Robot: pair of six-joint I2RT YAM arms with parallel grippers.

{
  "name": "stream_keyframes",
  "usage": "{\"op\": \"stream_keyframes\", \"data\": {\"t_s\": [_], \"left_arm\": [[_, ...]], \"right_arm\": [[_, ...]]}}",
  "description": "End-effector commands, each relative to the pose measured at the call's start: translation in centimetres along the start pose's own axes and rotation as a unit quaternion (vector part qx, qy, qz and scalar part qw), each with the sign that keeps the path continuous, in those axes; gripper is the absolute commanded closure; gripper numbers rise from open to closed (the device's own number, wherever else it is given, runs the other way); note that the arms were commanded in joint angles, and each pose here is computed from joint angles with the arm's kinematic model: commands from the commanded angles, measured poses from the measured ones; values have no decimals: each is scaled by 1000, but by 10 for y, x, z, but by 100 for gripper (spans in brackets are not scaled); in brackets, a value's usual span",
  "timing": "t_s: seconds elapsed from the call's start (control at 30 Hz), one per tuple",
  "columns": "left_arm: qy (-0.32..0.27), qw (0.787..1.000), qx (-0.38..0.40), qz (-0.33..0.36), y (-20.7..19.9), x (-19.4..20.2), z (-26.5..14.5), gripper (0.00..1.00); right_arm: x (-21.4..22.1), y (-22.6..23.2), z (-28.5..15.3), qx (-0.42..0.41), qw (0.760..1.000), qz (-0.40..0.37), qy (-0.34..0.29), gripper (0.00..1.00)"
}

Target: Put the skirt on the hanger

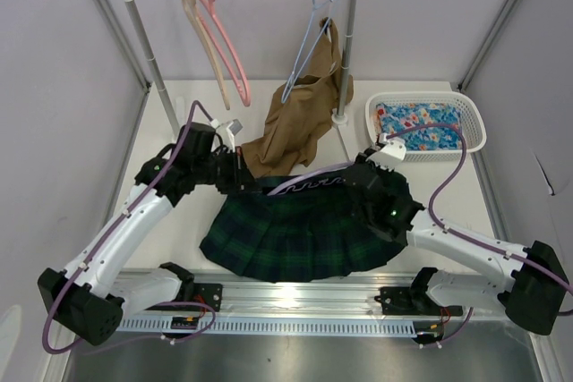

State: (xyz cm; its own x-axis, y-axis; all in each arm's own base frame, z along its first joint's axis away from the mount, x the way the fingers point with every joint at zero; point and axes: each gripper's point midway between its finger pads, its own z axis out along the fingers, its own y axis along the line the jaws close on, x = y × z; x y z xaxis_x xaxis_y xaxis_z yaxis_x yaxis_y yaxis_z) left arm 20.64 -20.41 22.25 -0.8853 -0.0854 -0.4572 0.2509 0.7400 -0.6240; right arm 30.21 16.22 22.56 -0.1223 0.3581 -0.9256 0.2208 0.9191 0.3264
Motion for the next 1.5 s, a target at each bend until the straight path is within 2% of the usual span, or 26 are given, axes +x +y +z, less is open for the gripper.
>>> {"op": "stream_keyframes", "data": {"t_s": [0.0,0.27,0.77,0.87,1.1,1.37,1.47], "left_arm": [[-14,1000,21,-1,-18,-11,-10,100],[-12,1000,18,-7,-23,-15,-1,100],[-29,1000,9,6,-32,-38,-10,100],[-14,1000,7,1,-25,-27,-4,100],[8,1000,6,-20,-8,-5,12,100],[-18,1000,22,-11,-29,-30,3,100],[-6,1000,15,-15,-22,-23,10,100]], "right_arm": [[-23,-21,-1,68,996,-29,-55,100],[-41,-2,-14,63,994,-31,-85,100],[-10,-3,-13,64,993,-62,-73,100],[-9,-9,-15,69,994,-55,-68,100],[-37,-1,-20,49,995,-20,-85,100],[0,7,-26,44,996,-45,-66,100],[1,7,-27,43,996,-39,-66,100]]}}
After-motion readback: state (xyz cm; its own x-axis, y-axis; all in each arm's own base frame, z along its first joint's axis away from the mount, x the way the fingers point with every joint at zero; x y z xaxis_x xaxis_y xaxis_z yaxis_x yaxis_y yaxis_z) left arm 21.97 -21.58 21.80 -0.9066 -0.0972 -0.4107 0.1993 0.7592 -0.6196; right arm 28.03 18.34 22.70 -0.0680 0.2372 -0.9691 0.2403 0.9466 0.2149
